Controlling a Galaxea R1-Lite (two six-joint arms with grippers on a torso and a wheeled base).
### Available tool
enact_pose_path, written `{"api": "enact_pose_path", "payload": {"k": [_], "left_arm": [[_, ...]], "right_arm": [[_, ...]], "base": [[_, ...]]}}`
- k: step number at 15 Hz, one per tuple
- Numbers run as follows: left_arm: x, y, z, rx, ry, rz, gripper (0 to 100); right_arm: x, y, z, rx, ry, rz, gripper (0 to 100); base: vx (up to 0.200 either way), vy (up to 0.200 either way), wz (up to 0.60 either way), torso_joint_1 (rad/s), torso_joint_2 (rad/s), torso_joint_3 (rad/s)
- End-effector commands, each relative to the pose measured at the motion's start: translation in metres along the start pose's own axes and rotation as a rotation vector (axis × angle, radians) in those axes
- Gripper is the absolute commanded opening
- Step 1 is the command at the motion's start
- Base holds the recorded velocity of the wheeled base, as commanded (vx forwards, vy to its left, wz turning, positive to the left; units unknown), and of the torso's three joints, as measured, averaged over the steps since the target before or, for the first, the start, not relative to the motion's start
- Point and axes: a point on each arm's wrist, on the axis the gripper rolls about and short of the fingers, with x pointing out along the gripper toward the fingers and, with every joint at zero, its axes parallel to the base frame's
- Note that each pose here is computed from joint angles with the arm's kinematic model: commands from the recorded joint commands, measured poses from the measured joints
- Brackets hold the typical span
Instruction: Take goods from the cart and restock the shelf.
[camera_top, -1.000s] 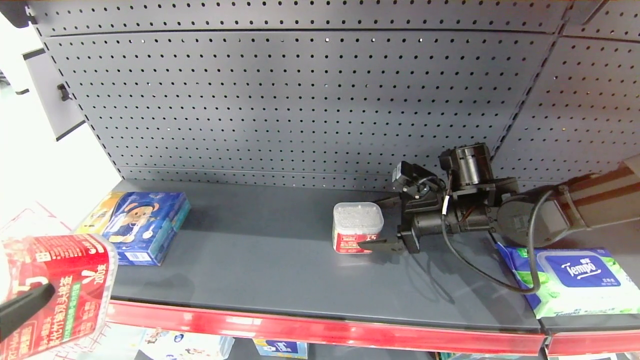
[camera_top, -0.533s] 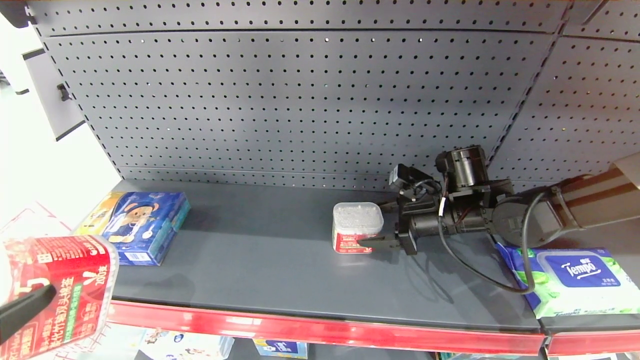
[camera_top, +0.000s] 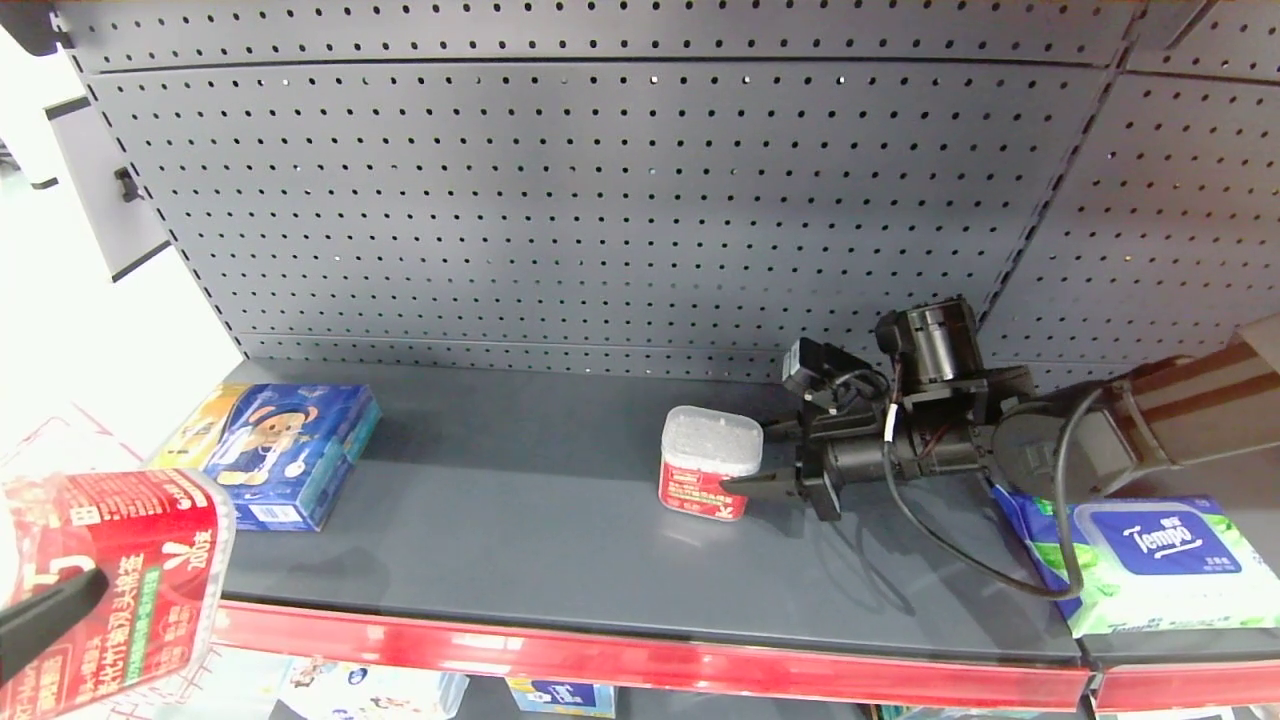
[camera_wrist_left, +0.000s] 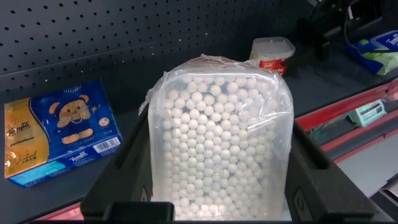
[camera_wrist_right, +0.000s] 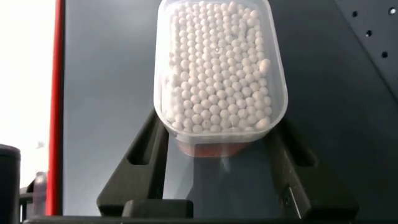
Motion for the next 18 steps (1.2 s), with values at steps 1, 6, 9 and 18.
{"api": "enact_pose_path", "payload": {"k": [1,6,9,18], "left_arm": [[0.0,0.0,0.0,0.0,-0.001,0.0,0],[-0.001,0.0,0.0,0.001,-0.003,-0.001,0],[-0.001,0.0,0.0,0.001,-0.003,-0.001,0],[-0.001,0.0,0.0,0.002,-0.005,-0.001,0]], "right_arm": [[-0.012,0.01,0.005,-0.012,-0.009,0.0,0],[-0.034,0.052,0.005,-0.02,0.003,0.051,0],[-0.038,0.077,-0.012,-0.043,0.048,0.104,0],[-0.036,0.086,-0.014,-0.052,0.061,0.127,0]], "base": [[0.0,0.0,0.0,0.0,0.0,0.0],[0.0,0.0,0.0,0.0,0.0,0.0],[0.0,0.0,0.0,0.0,0.0,0.0],[0.0,0.0,0.0,0.0,0.0,0.0]]}}
